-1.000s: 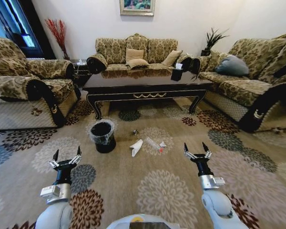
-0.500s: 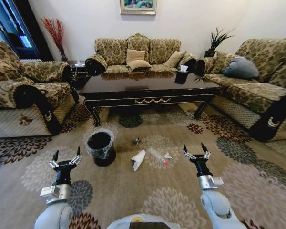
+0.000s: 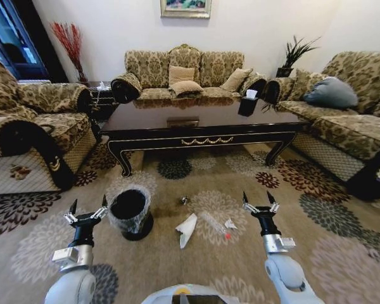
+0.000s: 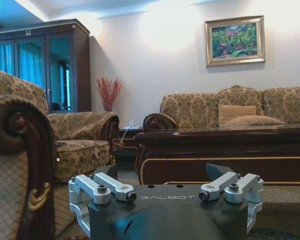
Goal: Move to the front of the table and pick up the trash from the floor, then place it into the trash bin.
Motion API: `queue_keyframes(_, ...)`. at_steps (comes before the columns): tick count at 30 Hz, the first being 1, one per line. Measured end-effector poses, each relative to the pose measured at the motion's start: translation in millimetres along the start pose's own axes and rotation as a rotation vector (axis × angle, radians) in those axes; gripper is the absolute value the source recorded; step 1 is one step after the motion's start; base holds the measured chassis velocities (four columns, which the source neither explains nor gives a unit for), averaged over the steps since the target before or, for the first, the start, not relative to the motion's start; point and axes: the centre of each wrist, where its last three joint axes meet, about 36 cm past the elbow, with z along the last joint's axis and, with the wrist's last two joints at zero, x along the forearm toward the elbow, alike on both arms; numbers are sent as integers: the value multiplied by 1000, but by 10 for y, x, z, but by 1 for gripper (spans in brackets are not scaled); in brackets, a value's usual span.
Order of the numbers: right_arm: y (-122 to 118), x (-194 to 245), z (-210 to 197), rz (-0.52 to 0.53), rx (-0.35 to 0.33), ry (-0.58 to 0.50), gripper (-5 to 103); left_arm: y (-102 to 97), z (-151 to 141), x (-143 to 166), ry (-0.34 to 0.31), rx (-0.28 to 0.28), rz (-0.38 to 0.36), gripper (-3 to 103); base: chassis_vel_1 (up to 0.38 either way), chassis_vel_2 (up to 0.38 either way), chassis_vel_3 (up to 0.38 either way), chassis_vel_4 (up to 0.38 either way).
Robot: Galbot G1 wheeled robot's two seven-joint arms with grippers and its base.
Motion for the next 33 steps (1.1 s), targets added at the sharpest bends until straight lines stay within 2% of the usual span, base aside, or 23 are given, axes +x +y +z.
queue_keyframes(5, 28, 2, 38, 18, -20, -23, 100, -37, 2, -36, 9, 16, -5, 100, -169, 170, 171, -175)
queue_keyframes(12, 30, 36, 67, 20, -17, -20, 100, -138, -161, -39, 12, 34, -8, 100, -38, 27, 16, -30)
queue_keyframes(21, 70, 75, 78, 8, -16, -5, 100, -125, -195, -32, 15, 30, -20, 100, 0, 0, 0, 0)
queue_keyframes(25, 73, 75, 81, 8, -16, -6, 100, -152, -306, -116, 86, 11, -60, 100, 13, -11, -10, 10)
queue_keyframes(28, 73, 79, 90, 11, -16, -11, 100, -159, -325, -171, 109, 0, -77, 100, 43, -51, -32, 40)
queue_keyframes(32, 78, 100, 104, 15, -19, -14, 100, -144, -359, -257, 159, 9, -107, 100, 7, -13, -8, 10)
queue_keyframes(33, 79, 110, 110, 17, -20, -15, 100, -136, -384, -296, 190, 8, -122, 100, 0, 0, 0, 0)
